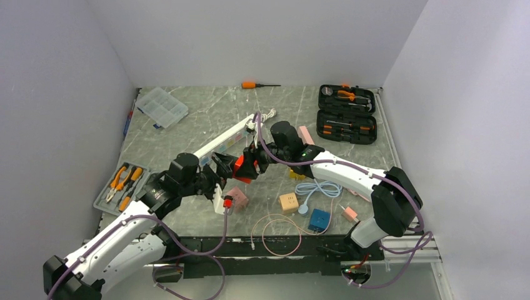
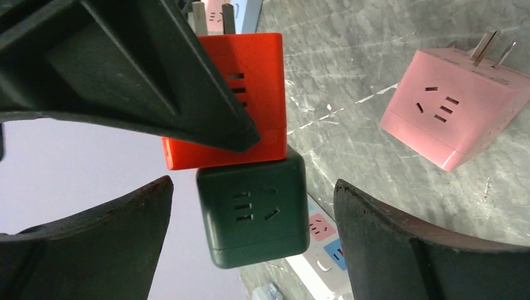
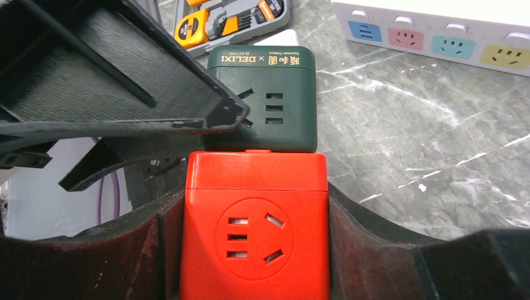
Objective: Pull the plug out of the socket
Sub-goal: Remove the plug from the socket.
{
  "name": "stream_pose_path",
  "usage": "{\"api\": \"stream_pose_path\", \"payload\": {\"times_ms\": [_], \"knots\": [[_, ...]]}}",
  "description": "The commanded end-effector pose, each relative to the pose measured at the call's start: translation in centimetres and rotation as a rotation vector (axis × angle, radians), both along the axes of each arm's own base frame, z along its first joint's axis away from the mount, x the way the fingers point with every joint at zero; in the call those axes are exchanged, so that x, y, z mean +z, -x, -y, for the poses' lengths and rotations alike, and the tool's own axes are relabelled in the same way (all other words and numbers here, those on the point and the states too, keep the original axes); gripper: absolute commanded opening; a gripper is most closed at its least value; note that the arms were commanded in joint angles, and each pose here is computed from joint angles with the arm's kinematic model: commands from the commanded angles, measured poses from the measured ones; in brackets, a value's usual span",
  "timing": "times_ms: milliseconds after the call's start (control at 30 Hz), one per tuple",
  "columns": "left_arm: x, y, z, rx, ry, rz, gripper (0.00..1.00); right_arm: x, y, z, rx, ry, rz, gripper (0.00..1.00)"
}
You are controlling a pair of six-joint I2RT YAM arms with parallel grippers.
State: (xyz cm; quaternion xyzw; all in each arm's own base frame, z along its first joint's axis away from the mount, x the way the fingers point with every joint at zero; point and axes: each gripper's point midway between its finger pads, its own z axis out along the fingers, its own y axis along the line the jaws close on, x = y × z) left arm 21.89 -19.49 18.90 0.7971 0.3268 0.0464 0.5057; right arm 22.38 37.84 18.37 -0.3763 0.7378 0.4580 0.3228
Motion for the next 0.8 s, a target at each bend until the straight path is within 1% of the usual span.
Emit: {"api": "stream_pose_path", "payload": {"times_ms": [0,200,233,267,300,367,433,467,500,567,600,767], "knots": [[0.7,-1.5,0.3,0.08,0.041,-0.021,0.99,6.8,0.0,-0.8,0.027,-0.176,0.13,0.0],[1.4,-5.2,-0.2,0.23,0.071,0.053,0.99,6.8,1.0,-0.3,0.044,-0.192,0.12,0.0],[1.6,-5.6,-0.1,0.24,0.077,0.062,0.95,6.6,1.1,-0.2,0.046,-0.19,0.118,0.0],[2.0,-5.9,0.0,0.248,0.089,0.068,0.89,6.5,1.1,-0.2,0.045,-0.186,0.117,0.0],[2.3,-6.0,0.2,0.247,0.1,0.068,0.81,6.2,1.2,-0.2,0.045,-0.18,0.113,0.0],[2.9,-5.8,0.8,0.223,0.115,0.056,0.63,5.7,1.0,-0.2,0.042,-0.17,0.106,0.0],[3.4,-5.5,1.3,0.202,0.122,0.04,0.41,5.1,0.9,-0.3,0.045,-0.157,0.095,0.0],[3.4,-5.3,1.5,0.191,0.116,0.029,0.34,4.7,0.8,-0.4,0.044,-0.149,0.091,0.0],[3.4,-5.0,1.7,0.18,0.108,0.024,0.22,4.2,0.7,-0.4,0.041,-0.138,0.085,0.0],[2.9,-4.6,1.8,0.156,0.077,0.028,0.05,3.3,0.3,-0.3,0.035,-0.115,0.07,0.0],[2.4,-4.4,1.7,0.147,0.053,0.037,0.01,2.8,0.2,-0.1,0.028,-0.106,0.06,0.0],[-1.2,-5.2,-0.4,0.151,-0.11,0.123,0.0,1.0,-0.1,1.6,-0.015,-0.049,0.029,0.0]]}}
